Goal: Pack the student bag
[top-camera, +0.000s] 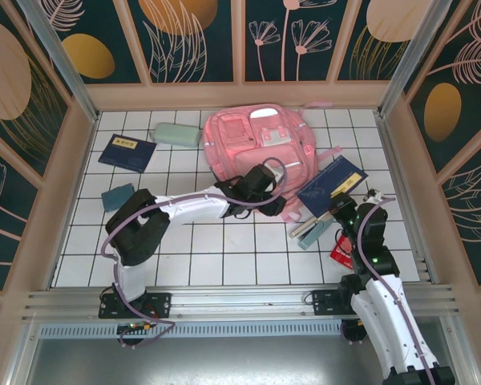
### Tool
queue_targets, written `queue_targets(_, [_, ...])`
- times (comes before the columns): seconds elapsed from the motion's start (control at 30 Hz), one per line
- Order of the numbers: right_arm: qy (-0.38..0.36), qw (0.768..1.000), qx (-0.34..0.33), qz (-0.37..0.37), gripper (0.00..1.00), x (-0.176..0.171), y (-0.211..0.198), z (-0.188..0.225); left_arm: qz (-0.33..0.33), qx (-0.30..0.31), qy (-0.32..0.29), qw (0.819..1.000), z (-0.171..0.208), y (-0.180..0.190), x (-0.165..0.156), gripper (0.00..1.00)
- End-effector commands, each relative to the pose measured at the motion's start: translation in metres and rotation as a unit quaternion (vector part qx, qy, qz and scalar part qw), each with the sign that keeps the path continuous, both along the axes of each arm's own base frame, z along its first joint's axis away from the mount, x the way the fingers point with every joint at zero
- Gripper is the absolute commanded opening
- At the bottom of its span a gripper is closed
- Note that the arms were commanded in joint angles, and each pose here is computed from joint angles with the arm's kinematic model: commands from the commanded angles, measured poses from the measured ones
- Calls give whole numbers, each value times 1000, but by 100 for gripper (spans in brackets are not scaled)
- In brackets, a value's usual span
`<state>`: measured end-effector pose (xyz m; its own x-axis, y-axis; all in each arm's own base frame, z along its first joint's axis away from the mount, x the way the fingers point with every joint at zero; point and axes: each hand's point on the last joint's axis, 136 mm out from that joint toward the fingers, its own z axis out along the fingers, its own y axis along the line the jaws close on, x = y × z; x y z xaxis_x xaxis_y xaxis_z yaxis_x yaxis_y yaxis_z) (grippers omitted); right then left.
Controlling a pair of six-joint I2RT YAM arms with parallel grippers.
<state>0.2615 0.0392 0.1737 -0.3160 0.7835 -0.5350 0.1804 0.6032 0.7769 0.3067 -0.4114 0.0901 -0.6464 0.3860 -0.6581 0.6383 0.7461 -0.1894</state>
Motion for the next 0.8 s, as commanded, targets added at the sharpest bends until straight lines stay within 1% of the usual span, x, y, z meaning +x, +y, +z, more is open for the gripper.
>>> queue_targets(0.0, [-19, 1000, 14, 13, 0, 1, 3, 6, -22, 36, -22, 999, -2, -3, 1, 68])
queue_targets(0.13, [-19, 999, 23, 16, 0, 1, 3, 2, -8, 67, -40, 997, -9, 0, 10, 67])
queue_targets(0.23, [-18, 999, 28, 19, 0, 1, 4, 1, 5, 90, -51, 995, -14, 3, 18, 65])
queue_targets(0.3, [-17, 999, 29, 21, 0, 1, 5, 1, 17, 99, -59, 993, -15, 5, 24, 59])
queue_targets(0.47, [-17, 999, 32, 25, 0, 1, 6, 1, 45, 104, -85, 990, -4, 8, 37, 49])
queue_targets(0.5, [-15, 999, 32, 26, 0, 1, 7, 0, 51, 105, -91, 989, -2, 8, 40, 45])
queue_targets(0.53, [-15, 999, 34, 26, 0, 1, 7, -1, 58, 105, -96, 988, 1, 9, 42, 40])
queue_targets(0.63, [-13, 999, 35, 27, 0, 0, 7, -2, 64, 97, -102, 988, 9, 6, 46, 20])
queue_targets(0.7, [-14, 999, 35, 29, 0, 0, 8, 0, 64, 92, -102, 988, 12, 3, 47, 4])
queue_targets(0.73, [-14, 999, 35, 28, 0, 0, 7, 0, 66, 90, -104, 988, 16, 3, 47, 0])
queue_targets(0.77, [-16, 999, 36, 30, 0, 0, 8, 2, 71, 89, -107, 988, 19, 3, 49, 0])
